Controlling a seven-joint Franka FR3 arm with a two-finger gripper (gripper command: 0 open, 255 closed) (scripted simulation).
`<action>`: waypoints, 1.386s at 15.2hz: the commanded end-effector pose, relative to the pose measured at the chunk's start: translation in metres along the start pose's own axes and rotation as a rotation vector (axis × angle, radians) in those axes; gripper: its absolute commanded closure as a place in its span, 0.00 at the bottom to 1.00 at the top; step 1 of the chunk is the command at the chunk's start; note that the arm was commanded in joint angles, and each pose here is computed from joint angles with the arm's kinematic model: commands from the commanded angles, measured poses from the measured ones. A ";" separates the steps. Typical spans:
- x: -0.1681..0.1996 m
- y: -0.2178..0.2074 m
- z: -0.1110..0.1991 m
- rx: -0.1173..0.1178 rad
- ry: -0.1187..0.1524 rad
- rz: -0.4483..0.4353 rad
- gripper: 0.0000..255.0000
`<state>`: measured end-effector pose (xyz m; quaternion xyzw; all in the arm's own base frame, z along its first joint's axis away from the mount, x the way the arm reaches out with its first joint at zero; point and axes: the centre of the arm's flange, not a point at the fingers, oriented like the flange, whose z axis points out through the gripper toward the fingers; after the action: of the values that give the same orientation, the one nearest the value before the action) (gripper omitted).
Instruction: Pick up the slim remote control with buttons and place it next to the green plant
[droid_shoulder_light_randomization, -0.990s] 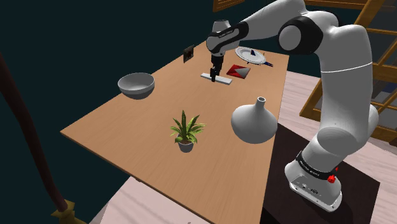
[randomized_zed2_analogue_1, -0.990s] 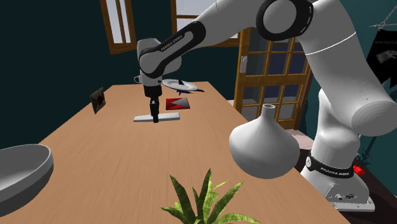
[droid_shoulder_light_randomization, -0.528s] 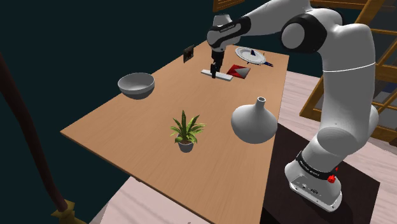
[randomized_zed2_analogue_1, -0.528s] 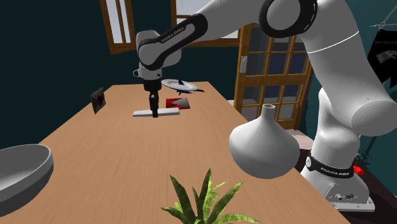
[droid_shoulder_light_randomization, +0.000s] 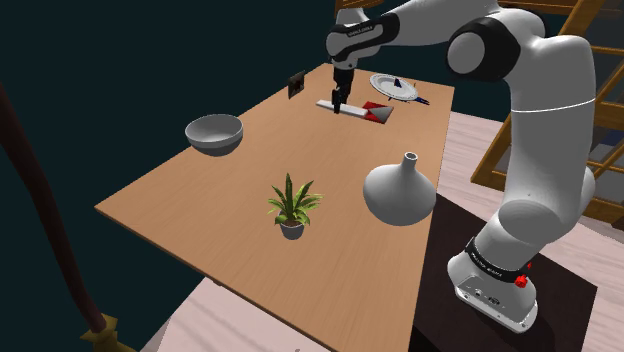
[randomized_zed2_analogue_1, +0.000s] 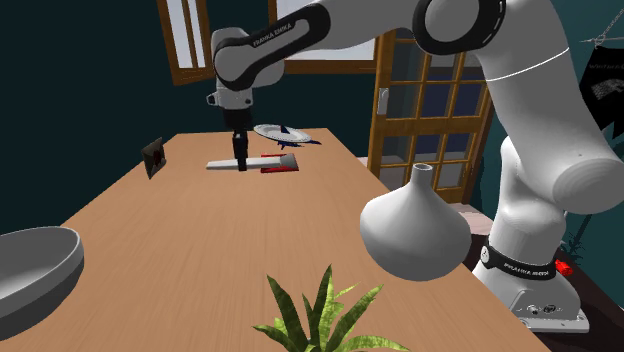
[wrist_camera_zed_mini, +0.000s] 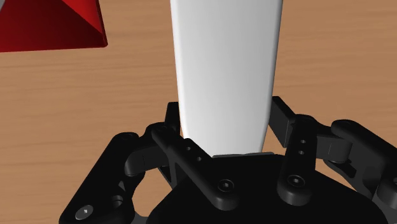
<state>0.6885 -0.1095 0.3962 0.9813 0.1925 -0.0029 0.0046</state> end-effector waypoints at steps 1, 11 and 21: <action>0.000 0.000 -0.011 0.000 0.000 0.000 1.00; 0.000 0.000 -0.063 0.000 0.000 0.000 1.00; -0.001 0.001 -0.116 0.000 0.000 0.000 1.00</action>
<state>0.6882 -0.1096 0.5059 0.9813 0.1925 -0.0029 0.0047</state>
